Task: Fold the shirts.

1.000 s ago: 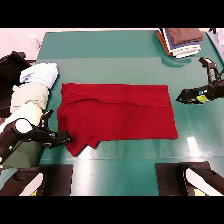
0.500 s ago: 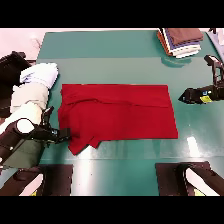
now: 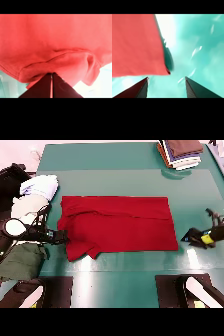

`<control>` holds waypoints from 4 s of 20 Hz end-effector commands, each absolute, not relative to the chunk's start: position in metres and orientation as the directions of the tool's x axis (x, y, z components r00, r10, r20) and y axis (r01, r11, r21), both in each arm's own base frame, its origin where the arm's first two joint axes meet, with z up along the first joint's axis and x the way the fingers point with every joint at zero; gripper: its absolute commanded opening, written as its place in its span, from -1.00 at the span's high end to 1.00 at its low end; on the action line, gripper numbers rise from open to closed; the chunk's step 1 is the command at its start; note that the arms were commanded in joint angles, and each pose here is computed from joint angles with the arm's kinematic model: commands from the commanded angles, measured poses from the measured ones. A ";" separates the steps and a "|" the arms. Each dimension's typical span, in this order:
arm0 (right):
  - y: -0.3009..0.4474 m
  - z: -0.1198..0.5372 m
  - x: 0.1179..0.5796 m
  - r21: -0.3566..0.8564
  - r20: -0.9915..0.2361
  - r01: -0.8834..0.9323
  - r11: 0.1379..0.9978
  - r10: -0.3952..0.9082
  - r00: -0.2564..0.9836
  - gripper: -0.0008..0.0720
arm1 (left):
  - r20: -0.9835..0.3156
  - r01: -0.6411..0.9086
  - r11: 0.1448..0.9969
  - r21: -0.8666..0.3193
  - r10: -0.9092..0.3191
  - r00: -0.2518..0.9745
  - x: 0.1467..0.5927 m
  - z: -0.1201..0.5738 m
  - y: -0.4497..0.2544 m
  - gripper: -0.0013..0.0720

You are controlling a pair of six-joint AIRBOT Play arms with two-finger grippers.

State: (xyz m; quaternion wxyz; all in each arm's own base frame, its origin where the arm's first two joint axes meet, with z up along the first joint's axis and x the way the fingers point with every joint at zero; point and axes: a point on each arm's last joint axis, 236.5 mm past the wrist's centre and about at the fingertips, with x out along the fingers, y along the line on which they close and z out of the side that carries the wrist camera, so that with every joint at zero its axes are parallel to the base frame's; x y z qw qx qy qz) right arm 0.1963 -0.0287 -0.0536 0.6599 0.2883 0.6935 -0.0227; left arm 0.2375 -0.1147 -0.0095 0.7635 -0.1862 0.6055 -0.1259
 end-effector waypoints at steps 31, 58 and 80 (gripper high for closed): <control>-0.006 0.007 0.382 0.239 -0.965 0.047 0.970 0.232 0.121 0.94 | -0.875 0.137 0.965 -0.225 -0.262 0.408 0.441 0.029 -0.092 0.90; 0.030 -0.015 0.437 0.667 -0.730 0.000 0.745 0.653 0.200 0.94 | -0.754 0.206 0.806 -0.555 -0.592 0.284 0.420 -0.010 -0.322 0.90; 0.298 0.243 0.391 0.601 -0.502 -0.571 0.560 0.820 0.275 0.94 | -0.728 0.224 0.810 -0.543 -0.586 0.356 0.497 0.011 -0.308 0.90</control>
